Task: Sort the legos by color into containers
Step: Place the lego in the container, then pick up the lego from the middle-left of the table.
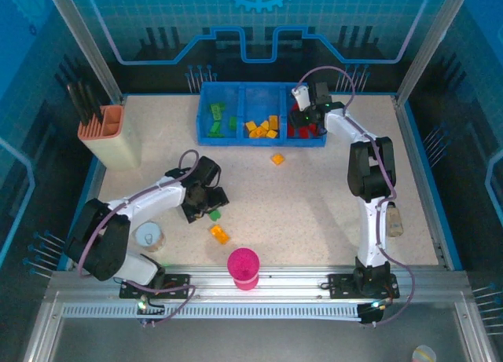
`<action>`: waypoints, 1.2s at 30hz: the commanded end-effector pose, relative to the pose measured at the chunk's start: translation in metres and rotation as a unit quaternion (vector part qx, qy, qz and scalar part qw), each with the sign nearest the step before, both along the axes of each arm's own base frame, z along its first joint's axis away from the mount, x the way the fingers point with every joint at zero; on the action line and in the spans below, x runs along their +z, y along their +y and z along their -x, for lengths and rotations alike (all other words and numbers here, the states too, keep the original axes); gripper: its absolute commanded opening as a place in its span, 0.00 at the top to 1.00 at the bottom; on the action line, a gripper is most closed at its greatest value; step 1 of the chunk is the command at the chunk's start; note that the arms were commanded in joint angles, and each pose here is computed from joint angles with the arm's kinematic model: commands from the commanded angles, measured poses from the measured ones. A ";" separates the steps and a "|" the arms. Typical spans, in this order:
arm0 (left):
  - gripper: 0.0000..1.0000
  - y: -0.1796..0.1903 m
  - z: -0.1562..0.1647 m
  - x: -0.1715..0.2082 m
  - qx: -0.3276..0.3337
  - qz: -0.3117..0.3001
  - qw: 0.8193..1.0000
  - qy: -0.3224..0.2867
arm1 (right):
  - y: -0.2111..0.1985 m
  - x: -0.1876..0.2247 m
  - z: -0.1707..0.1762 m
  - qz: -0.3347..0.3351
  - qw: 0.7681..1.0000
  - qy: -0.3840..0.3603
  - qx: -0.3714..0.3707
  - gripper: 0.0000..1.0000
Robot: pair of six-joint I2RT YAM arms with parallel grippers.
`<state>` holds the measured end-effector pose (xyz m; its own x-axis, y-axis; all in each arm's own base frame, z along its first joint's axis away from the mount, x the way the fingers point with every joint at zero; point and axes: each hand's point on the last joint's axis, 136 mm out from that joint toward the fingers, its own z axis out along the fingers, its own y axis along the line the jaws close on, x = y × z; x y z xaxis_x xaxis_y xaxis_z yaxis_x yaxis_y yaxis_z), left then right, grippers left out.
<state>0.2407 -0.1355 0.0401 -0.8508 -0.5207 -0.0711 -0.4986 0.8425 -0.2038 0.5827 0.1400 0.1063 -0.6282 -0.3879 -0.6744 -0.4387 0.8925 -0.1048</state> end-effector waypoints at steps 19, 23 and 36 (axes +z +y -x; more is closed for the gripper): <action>0.51 -0.001 0.014 -0.042 0.026 -0.033 0.998 0.042 | -0.010 0.047 0.012 -0.018 0.999 -0.040 0.008 0.36; 0.56 -0.002 0.007 -0.041 0.007 -0.043 0.998 0.039 | -0.010 0.041 0.017 -0.026 0.999 -0.035 0.004 0.36; 0.71 0.007 -0.070 0.038 -0.087 -0.116 0.986 -0.078 | -0.010 0.035 0.077 -0.040 0.999 -0.006 0.002 0.35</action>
<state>0.2721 -0.1327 0.0426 -0.8985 -0.4074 -0.1636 -0.4036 0.9131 -0.0575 0.5217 0.1257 0.1187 -0.6404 -0.3670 -0.6747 -0.4409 0.8949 -0.0682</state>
